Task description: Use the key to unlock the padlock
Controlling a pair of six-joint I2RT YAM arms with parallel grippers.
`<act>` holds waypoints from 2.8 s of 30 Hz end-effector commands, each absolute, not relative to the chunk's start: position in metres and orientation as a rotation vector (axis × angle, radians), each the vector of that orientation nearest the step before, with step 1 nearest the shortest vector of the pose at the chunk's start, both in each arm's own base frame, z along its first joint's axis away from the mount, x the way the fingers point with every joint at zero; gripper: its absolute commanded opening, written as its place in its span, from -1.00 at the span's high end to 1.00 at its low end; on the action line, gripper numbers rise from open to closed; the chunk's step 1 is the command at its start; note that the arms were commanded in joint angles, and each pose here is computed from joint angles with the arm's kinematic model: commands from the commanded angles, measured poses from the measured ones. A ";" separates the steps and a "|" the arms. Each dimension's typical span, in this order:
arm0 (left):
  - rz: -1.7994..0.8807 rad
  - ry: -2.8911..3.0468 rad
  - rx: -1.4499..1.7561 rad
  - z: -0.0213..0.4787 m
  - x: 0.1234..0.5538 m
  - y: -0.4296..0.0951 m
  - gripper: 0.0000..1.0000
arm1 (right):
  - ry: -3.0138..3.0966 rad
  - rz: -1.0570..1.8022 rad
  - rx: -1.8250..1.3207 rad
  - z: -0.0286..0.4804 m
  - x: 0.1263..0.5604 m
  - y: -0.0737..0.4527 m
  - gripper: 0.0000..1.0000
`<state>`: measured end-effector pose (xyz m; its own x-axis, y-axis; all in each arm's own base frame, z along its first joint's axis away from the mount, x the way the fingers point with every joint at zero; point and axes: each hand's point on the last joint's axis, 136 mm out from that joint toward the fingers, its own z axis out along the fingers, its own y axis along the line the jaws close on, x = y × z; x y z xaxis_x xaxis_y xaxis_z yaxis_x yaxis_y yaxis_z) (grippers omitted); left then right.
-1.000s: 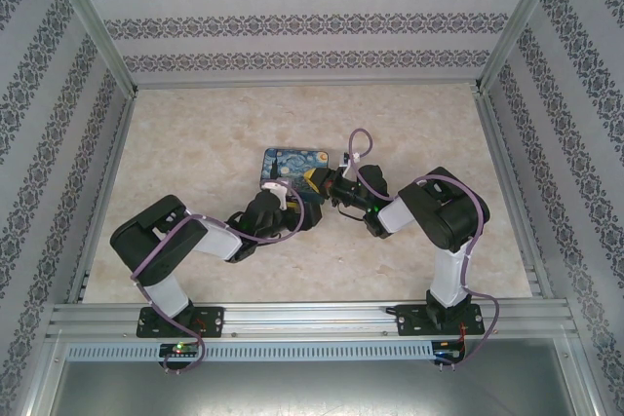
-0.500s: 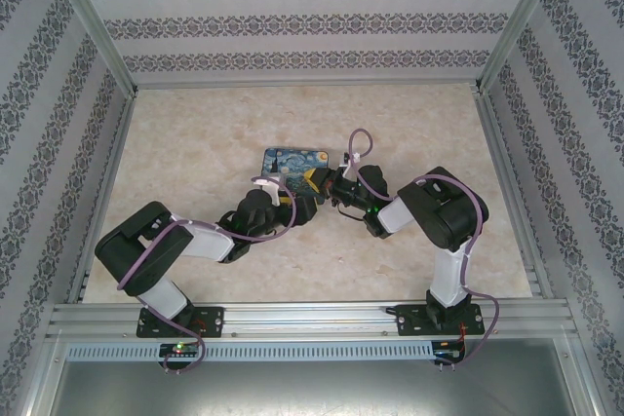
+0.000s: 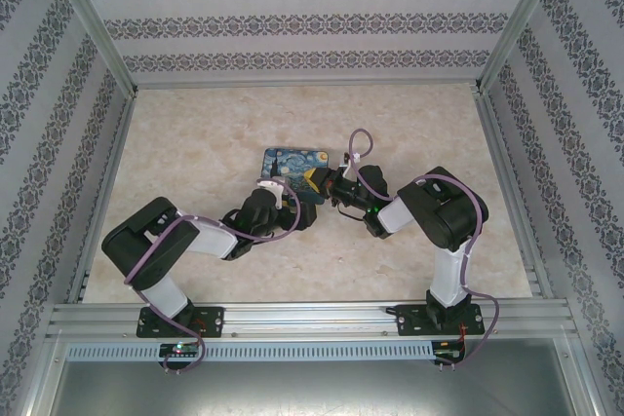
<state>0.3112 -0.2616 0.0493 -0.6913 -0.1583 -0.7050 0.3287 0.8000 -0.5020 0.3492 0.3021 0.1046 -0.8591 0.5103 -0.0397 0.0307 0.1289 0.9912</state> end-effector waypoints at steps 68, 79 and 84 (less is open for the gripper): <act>-1.288 1.949 -0.186 0.074 0.324 -0.282 -0.28 | 2.148 1.682 0.646 0.060 0.348 0.290 1.00; -1.264 1.929 -0.249 0.075 0.324 -0.274 -0.04 | 2.150 1.683 0.652 0.057 0.348 0.290 1.00; -1.251 1.929 -0.266 0.073 0.326 -0.272 0.07 | 2.150 1.682 0.655 0.056 0.347 0.290 1.00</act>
